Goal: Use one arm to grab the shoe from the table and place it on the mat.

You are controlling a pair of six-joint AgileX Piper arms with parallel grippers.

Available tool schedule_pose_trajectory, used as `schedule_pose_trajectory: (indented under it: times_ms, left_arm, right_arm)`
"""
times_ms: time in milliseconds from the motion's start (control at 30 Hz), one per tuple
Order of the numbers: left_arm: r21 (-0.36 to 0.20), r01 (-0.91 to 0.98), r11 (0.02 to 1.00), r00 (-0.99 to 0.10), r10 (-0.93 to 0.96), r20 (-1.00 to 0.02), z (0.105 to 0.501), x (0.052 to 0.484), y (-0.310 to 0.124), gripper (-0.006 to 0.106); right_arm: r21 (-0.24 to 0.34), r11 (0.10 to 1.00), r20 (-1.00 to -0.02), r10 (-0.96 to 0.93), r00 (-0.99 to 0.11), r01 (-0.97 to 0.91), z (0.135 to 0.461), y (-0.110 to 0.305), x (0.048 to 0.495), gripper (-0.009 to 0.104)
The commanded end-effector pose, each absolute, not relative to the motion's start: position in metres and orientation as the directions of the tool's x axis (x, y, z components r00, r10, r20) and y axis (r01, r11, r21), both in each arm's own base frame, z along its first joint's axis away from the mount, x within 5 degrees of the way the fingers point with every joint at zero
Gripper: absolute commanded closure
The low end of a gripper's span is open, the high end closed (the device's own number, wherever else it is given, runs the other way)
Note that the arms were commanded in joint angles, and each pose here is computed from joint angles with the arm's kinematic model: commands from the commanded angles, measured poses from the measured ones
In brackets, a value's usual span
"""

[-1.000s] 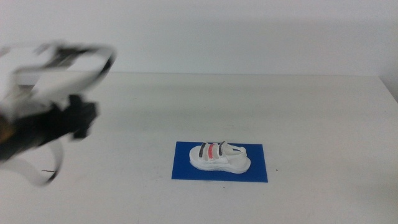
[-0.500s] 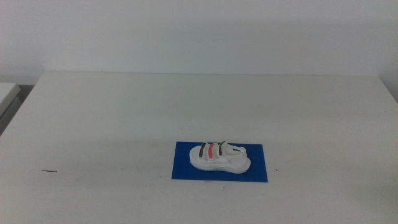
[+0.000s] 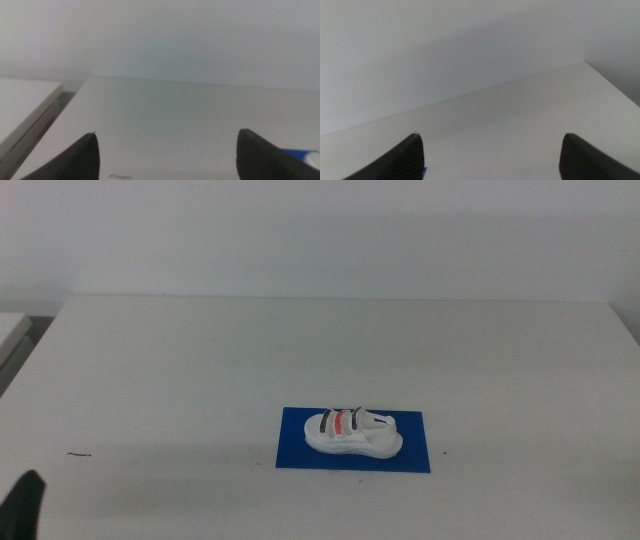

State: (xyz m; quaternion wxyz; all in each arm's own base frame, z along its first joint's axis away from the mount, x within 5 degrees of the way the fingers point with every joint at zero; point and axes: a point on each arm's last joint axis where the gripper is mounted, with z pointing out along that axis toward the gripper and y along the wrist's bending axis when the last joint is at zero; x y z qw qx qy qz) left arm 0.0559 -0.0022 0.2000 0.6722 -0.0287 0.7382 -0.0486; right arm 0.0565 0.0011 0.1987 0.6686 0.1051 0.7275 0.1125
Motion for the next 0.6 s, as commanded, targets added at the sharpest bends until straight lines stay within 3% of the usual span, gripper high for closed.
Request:
schedule_pose_trajectory:
  times_ms: [0, 167, 567]
  left_arm:
    - [-0.076, 0.074, 0.994, -0.019, -0.075, -0.997, 0.2040, 0.0563, -0.0043, 0.007]
    - [-0.072, 0.079, 0.994, -0.067, -0.067, -0.995, 0.1997, 0.0561, -0.0048, 0.007]
    - [-0.063, 0.079, 0.995, -0.057, -0.059, -0.997, 0.2005, 0.0562, -0.0047, 0.007]
  right_arm:
    - [0.291, 0.957, -0.954, 0.290, -0.074, -0.002, 0.1989, 0.0011, 0.0562, 0.016]
    - [0.291, 0.957, -0.954, 0.290, -0.074, -0.002, 0.1989, 0.0011, 0.0562, 0.016]
    - [0.291, 0.957, -0.954, 0.290, -0.074, -0.002, 0.1989, 0.0011, 0.0562, 0.016]
